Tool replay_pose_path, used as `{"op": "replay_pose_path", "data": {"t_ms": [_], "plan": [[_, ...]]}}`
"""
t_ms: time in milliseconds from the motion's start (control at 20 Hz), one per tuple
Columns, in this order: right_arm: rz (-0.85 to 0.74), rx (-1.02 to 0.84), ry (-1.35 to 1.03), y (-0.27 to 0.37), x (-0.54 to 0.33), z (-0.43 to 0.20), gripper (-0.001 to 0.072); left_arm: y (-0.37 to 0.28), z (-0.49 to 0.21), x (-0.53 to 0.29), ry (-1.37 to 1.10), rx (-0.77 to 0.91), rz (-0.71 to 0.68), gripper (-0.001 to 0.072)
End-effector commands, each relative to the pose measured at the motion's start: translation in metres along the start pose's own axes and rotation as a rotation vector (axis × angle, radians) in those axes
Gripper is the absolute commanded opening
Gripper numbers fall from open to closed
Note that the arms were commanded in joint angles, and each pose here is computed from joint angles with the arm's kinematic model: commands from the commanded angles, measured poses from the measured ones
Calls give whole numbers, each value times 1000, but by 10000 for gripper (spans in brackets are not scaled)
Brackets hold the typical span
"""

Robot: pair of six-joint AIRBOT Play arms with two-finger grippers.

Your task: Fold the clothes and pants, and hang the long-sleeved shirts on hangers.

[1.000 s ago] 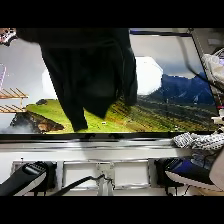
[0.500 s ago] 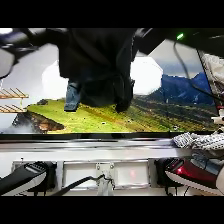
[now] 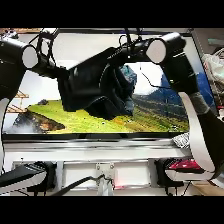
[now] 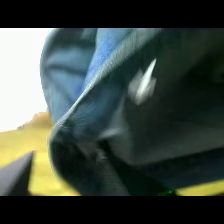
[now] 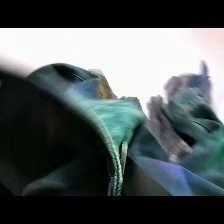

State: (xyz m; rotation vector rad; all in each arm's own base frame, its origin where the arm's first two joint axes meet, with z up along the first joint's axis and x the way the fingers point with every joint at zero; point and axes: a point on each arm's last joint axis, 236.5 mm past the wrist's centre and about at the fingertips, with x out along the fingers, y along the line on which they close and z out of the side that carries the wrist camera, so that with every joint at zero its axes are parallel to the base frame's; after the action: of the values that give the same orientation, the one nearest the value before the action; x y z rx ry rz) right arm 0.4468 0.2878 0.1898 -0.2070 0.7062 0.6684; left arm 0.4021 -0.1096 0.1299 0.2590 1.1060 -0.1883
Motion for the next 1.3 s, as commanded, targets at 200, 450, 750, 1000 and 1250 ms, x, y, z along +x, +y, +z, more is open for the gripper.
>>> {"op": "replay_pose_path", "data": {"t_ms": [200, 450, 750, 1000, 1250], "plan": [[149, 56, -114, 30, 13, 25, 46, 142, -35, -30, 72, -131, 382, 515], [156, -26, -82, 33, 13, 16, 46, 283, -134, -29, 157, -603, 532, 360], [157, -44, -75, 33, 16, 14, 46, 407, -195, -46, 80, -621, 709, 362], [158, -40, -76, 33, 16, 14, 47, 440, -213, 16, 66, -673, 656, 361], [157, -53, -35, 33, 17, 4, 47, 438, -216, 81, 118, -642, 586, 361]]}}
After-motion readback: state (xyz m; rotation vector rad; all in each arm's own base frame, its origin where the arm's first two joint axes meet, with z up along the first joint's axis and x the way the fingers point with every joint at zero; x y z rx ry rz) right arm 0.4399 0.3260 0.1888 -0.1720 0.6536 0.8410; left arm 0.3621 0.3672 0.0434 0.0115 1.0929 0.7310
